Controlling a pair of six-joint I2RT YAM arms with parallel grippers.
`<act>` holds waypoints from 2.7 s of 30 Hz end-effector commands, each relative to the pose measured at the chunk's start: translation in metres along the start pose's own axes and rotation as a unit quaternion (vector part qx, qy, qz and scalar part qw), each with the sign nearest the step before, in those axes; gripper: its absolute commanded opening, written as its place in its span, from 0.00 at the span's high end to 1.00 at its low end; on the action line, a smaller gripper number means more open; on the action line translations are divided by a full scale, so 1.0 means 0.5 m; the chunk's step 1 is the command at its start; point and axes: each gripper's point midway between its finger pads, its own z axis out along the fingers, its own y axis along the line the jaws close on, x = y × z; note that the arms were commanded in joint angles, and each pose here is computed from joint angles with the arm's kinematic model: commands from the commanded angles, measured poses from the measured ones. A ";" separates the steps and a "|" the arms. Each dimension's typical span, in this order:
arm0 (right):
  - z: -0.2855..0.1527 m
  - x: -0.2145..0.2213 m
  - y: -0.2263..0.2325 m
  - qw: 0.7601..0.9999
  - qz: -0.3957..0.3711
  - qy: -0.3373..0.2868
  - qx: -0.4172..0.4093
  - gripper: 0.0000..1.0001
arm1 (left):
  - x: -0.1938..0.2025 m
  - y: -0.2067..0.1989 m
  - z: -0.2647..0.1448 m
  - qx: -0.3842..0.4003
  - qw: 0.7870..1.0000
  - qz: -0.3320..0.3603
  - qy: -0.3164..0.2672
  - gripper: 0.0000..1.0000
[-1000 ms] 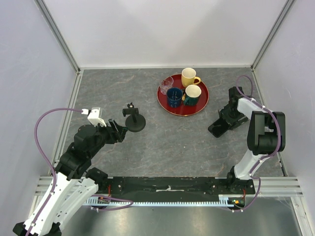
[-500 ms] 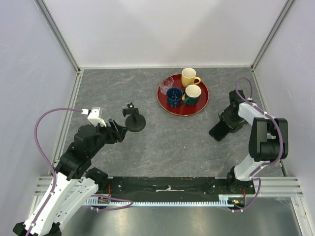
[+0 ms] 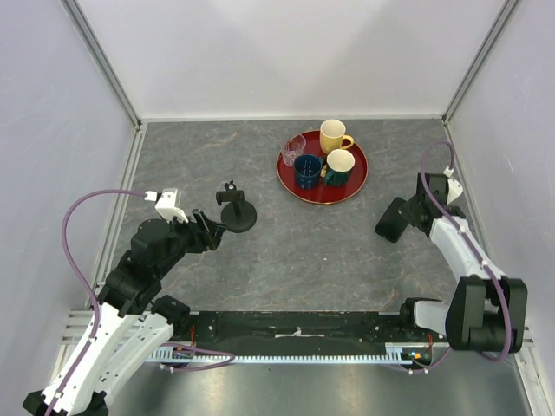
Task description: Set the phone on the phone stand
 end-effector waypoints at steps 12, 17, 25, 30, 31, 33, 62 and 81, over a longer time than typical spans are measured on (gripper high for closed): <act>0.037 0.008 0.036 0.996 -0.053 0.071 0.000 0.02 | -0.010 -0.019 0.006 0.027 0.999 0.021 -0.007 0.28; 0.075 0.040 0.013 0.986 -0.057 0.150 0.050 0.02 | -0.013 -0.020 0.003 0.030 0.999 0.021 -0.013 0.28; 0.104 0.038 0.004 0.984 -0.049 0.150 0.081 0.02 | -0.017 -0.024 -0.002 0.035 0.999 0.022 -0.018 0.28; 0.122 0.057 -0.005 0.982 -0.028 0.160 0.098 0.02 | -0.018 -0.024 -0.003 0.036 0.999 0.023 -0.020 0.28; 0.125 0.059 -0.001 0.982 -0.025 0.164 0.095 0.02 | -0.017 -0.024 -0.003 0.035 0.999 0.022 -0.019 0.28; 0.133 0.062 -0.001 0.981 -0.026 0.167 0.098 0.02 | -0.018 -0.024 -0.004 0.036 0.999 0.022 -0.022 0.28; 0.111 0.057 -0.011 0.991 -0.002 0.114 0.075 1.00 | -0.016 -0.021 0.001 0.031 0.999 0.021 -0.017 0.28; 0.081 0.011 0.003 0.981 -0.033 0.142 0.126 0.02 | -0.015 -0.022 -0.001 0.034 0.999 0.022 -0.018 0.28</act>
